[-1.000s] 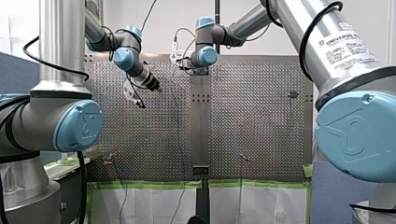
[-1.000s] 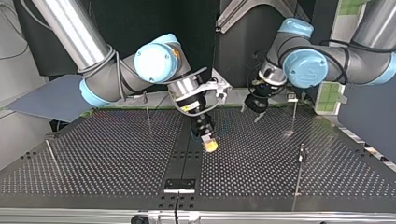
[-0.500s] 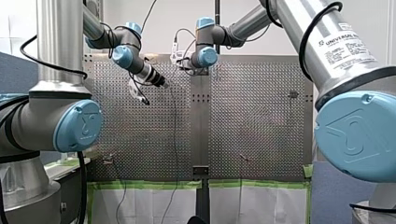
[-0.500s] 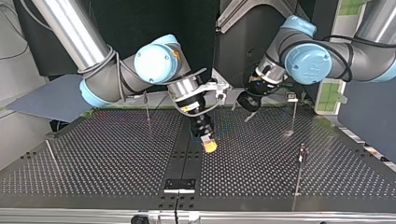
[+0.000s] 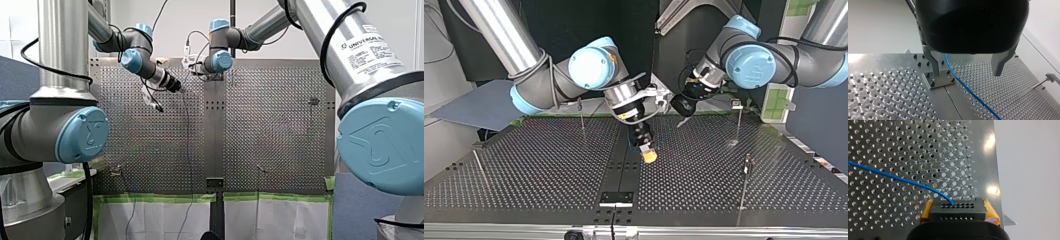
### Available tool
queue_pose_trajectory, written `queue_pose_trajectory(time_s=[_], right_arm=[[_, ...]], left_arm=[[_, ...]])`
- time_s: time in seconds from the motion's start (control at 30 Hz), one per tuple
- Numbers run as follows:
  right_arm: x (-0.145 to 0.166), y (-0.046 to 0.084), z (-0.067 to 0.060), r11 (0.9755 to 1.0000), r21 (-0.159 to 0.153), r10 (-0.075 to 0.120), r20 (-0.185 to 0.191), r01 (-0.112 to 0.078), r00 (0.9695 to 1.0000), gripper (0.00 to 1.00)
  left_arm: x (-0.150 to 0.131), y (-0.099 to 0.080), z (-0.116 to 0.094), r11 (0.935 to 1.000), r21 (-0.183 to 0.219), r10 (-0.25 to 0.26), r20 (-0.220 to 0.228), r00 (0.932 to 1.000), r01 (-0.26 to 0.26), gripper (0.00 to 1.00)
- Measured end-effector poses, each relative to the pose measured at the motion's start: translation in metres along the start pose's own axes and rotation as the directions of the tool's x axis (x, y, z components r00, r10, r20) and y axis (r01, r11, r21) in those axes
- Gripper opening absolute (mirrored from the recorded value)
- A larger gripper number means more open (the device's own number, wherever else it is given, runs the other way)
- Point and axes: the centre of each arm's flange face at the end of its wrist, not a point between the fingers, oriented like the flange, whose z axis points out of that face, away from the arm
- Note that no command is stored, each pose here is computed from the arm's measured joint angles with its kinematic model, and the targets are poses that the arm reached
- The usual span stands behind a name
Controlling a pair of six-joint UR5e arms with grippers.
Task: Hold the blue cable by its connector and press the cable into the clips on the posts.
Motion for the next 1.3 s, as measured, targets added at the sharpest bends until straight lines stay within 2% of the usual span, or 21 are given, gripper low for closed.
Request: queue_pose_trajectory(time_s=[0.57, 0.83, 1.07, 1.3], right_arm=[[0.000, -0.006, 0.000, 0.9999, 0.011, 0.005, -0.002, -0.005, 1.0000, 0.00], [-0.001, -0.008, 0.000, 0.9999, 0.015, 0.006, -0.002, -0.006, 1.0000, 0.00], [-0.001, -0.009, -0.001, 0.9998, 0.018, 0.007, -0.002, -0.007, 1.0000, 0.00], [-0.001, -0.011, -0.001, 0.9997, 0.021, 0.008, -0.001, -0.008, 1.0000, 0.00]], left_arm=[[-0.013, 0.003, 0.018, 0.9968, 0.067, -0.047, 0.057, 0.9973, 0.043, 1.00], [-0.015, 0.017, 0.040, 0.9973, 0.049, -0.058, 0.085, 0.9947, 0.053, 1.00], [-0.021, 0.020, 0.049, 0.9944, 0.083, -0.075, 0.121, 0.9898, 0.065, 1.00], [-0.025, 0.017, 0.051, 0.9931, 0.101, -0.072, 0.132, 0.9886, 0.059, 1.00]])
